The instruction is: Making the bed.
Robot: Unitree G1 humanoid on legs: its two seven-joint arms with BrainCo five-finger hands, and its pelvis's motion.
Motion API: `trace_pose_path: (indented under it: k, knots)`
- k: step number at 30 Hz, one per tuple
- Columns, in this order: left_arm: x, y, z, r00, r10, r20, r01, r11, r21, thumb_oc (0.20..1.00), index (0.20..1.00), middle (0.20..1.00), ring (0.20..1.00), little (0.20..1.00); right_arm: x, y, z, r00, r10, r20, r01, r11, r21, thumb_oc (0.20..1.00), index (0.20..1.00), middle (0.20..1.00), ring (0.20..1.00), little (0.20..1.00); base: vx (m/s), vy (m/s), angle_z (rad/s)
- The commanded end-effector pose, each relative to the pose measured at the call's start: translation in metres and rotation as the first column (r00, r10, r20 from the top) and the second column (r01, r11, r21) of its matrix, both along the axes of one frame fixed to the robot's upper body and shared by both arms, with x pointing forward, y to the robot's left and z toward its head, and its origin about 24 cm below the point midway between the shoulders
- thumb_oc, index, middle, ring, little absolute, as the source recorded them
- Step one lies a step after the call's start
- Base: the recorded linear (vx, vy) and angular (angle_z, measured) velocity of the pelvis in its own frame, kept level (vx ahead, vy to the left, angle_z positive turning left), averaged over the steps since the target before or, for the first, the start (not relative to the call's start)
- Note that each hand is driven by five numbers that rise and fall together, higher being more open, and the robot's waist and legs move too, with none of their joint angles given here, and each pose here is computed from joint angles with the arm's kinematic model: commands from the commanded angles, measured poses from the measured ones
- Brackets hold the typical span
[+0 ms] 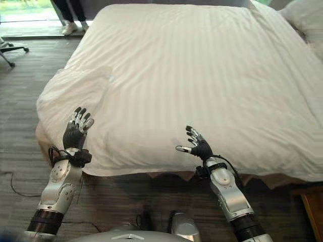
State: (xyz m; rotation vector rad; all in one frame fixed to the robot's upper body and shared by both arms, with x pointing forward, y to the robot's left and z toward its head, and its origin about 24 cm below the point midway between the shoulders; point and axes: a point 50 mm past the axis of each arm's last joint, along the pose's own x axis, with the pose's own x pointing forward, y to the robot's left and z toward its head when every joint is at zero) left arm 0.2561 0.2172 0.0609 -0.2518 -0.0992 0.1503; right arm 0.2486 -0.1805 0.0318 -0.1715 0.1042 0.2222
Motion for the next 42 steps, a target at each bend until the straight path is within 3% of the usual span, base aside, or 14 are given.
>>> trace_pose_path:
  k: [1,7,8,11,15,19,29,36,42]
  knots:
    - [-0.007,0.020,0.015,0.996,0.052,0.074,-0.056,0.997,0.055,1.000,1.000,1.000,1.000,1.000,0.007,0.016,0.022,0.991,0.044,0.129,-0.052,0.997,0.055,1.000,1.000,1.000,1.000,1.000,-0.09,-0.086,-0.60]
    - [-0.018,0.019,0.002,0.998,0.058,0.034,-0.059,0.998,0.020,1.000,1.000,1.000,1.000,1.000,-0.003,-0.004,0.019,0.993,-0.012,0.117,0.003,0.997,0.073,1.000,1.000,1.000,1.000,1.000,-0.02,-0.077,-0.09]
    - [-0.018,0.020,-0.001,1.000,0.028,0.013,-0.029,0.998,0.062,1.000,1.000,1.000,1.000,1.000,-0.006,-0.035,0.025,0.940,-0.304,0.153,0.239,0.909,0.342,1.000,1.000,1.000,1.000,1.000,0.11,-0.029,0.02]
    - [-0.013,0.022,0.008,0.999,0.038,0.037,-0.042,0.991,0.126,1.000,1.000,1.000,1.000,1.000,-0.008,-0.044,0.027,0.931,-0.326,0.164,0.266,0.915,0.304,1.000,1.000,1.000,1.000,1.000,0.17,-0.055,0.07]
    - [-0.019,0.018,-0.004,0.999,0.033,0.013,-0.033,0.999,0.017,1.000,1.000,1.000,1.000,1.000,-0.010,-0.043,0.023,0.933,-0.333,0.137,0.273,0.902,0.335,1.000,1.000,1.000,1.000,1.000,0.17,-0.067,0.10]
    - [-0.022,0.020,-0.010,0.999,0.037,-0.019,-0.037,0.999,0.013,1.000,1.000,1.000,1.000,1.000,-0.014,-0.053,0.026,0.920,-0.359,0.159,0.299,0.903,0.307,1.000,1.000,1.000,1.000,1.000,0.13,-0.119,0.09]
    - [-0.001,0.010,0.013,0.996,0.016,0.093,-0.015,1.000,-0.006,1.000,1.000,1.000,1.000,1.000,-0.009,-0.073,0.046,0.899,-0.360,0.250,0.319,0.929,0.188,1.000,1.000,1.000,1.000,1.000,-0.02,-0.017,0.38]
    - [0.007,0.030,0.033,0.988,0.042,0.150,-0.053,0.996,0.070,1.000,1.000,1.000,1.000,1.000,-0.020,-0.087,0.040,0.876,-0.431,0.217,0.382,0.894,0.236,1.000,1.000,1.000,1.000,1.000,-0.01,0.602,-0.22]
    - [0.021,0.042,0.047,0.989,0.024,0.147,-0.055,0.977,0.207,1.000,1.000,1.000,1.000,1.000,-0.028,-0.072,0.020,0.865,-0.489,0.116,0.396,0.805,0.442,1.000,1.000,1.000,1.000,1.000,-0.27,0.549,-0.24]
